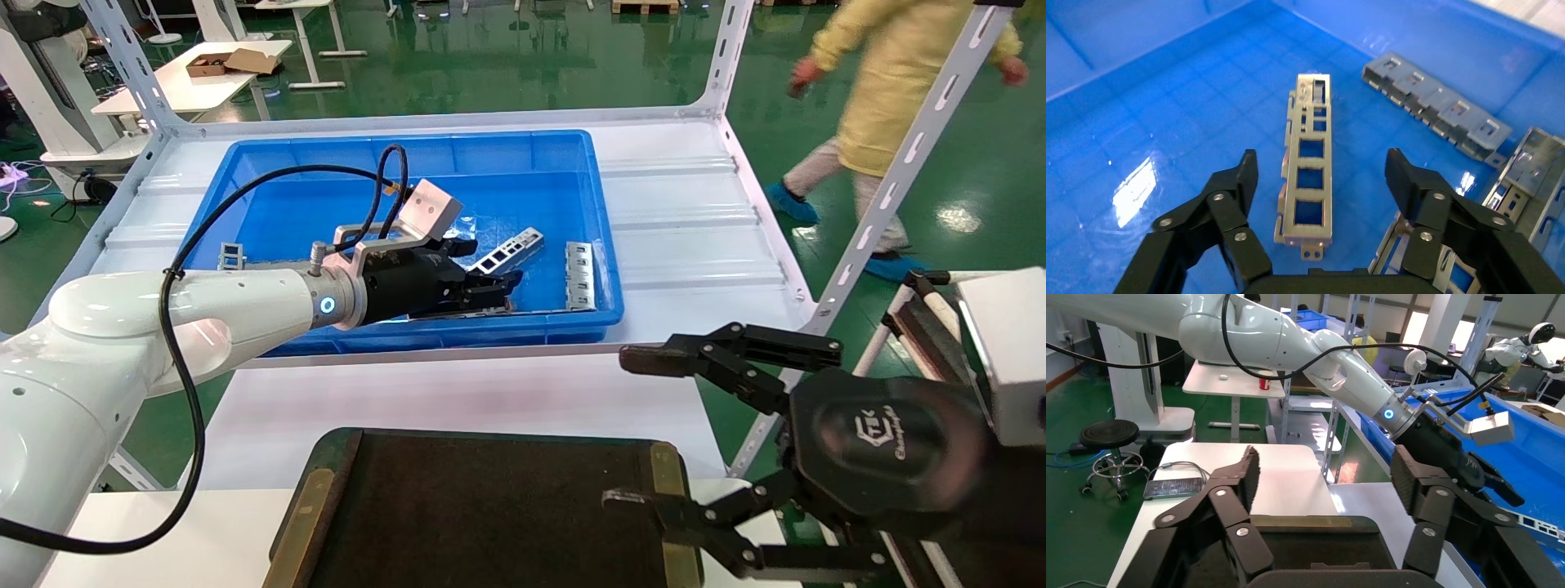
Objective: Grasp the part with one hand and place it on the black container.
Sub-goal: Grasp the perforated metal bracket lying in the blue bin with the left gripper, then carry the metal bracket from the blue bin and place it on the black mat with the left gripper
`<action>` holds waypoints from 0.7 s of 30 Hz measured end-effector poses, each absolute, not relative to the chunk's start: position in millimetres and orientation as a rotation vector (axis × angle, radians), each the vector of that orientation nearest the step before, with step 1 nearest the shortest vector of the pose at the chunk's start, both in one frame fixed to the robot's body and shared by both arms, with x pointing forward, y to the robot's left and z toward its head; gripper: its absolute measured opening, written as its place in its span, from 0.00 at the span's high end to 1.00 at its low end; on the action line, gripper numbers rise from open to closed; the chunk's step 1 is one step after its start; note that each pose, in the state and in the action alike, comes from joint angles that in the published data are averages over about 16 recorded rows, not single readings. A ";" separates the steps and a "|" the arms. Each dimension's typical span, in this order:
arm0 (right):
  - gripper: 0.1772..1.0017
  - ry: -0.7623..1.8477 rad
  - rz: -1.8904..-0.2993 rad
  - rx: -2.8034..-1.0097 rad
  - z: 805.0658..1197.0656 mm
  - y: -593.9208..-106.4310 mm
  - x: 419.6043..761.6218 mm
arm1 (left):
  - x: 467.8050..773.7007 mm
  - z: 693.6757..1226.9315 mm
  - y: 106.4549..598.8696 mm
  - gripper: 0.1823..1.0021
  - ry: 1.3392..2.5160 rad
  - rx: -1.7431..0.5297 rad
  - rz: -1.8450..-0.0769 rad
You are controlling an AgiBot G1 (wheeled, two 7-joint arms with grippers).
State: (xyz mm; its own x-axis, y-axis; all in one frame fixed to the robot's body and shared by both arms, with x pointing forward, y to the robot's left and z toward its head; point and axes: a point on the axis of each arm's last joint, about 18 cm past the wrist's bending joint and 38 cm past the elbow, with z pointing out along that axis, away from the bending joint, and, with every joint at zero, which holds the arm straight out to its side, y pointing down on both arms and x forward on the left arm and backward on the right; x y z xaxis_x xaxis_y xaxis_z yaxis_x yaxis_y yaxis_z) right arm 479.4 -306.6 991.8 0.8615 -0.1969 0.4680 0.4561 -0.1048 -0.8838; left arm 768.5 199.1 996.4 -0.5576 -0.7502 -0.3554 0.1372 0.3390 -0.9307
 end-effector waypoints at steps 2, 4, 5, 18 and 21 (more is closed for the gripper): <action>0.24 -0.209 -0.557 -1.585 991.8 -306.6 479.4 | 768.9 995.3 199.5 0.23 1.768 -0.553 -1.333; 0.28 -0.209 -0.557 -1.585 991.8 -306.6 479.4 | 769.4 994.4 199.9 0.29 1.768 -0.559 -1.331; 0.31 -0.209 -0.557 -1.585 991.8 -306.6 479.4 | 769.6 994.0 200.1 0.31 1.768 -0.562 -1.329; 0.67 -0.209 -0.557 -1.585 991.8 -306.6 479.4 | 771.5 992.1 200.1 0.68 1.760 -0.593 -1.332; 0.75 -0.209 -0.557 -1.585 991.8 -306.6 479.4 | 771.5 994.9 199.7 0.73 1.751 -0.597 -1.341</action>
State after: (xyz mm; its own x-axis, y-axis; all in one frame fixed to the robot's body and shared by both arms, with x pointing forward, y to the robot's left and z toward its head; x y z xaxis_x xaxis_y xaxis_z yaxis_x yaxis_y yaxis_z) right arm 479.4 -306.6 991.8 0.8615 -0.1969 0.4680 0.4561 -0.1048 -0.8838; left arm 771.5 199.7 994.9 -0.5420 -0.7749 -0.3252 0.1124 0.3167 -0.9418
